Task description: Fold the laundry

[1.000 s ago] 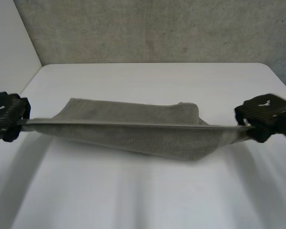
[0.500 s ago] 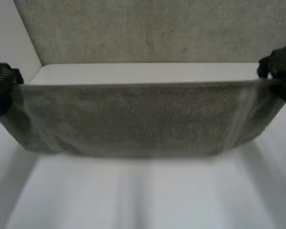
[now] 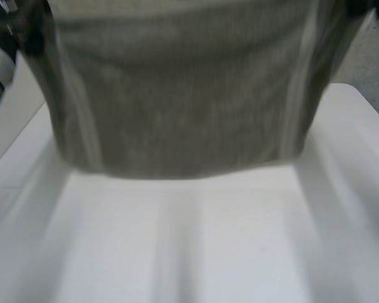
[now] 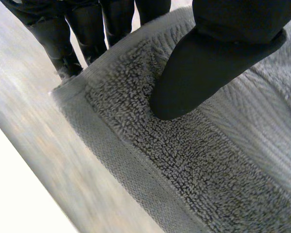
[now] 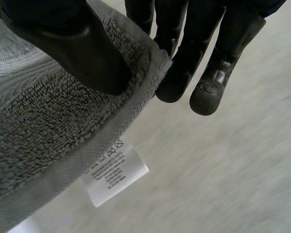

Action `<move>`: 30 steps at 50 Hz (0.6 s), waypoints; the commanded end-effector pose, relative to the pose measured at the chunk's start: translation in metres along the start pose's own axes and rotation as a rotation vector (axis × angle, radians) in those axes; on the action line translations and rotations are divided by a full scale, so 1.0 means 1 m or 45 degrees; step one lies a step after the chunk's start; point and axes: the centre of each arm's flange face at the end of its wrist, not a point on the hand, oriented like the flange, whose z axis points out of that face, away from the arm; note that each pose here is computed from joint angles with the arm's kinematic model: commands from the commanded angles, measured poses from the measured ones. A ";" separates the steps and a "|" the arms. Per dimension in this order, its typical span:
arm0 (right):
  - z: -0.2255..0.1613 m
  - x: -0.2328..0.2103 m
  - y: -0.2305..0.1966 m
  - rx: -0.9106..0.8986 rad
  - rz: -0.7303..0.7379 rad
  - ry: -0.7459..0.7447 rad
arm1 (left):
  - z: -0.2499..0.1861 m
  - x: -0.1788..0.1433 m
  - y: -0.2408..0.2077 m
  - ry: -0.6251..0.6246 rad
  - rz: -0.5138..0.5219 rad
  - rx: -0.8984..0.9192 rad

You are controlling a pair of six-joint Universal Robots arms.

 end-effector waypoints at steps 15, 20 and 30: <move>-0.103 -0.090 0.101 -0.723 0.008 -0.659 | -0.072 0.029 0.104 0.017 -0.318 -0.327; -0.133 -0.100 0.111 -0.819 -0.117 -0.812 | -0.121 0.042 0.140 0.128 -0.240 -0.561; -0.149 -0.061 0.081 -0.869 -0.142 -0.778 | -0.172 0.025 0.117 0.224 -0.076 -0.786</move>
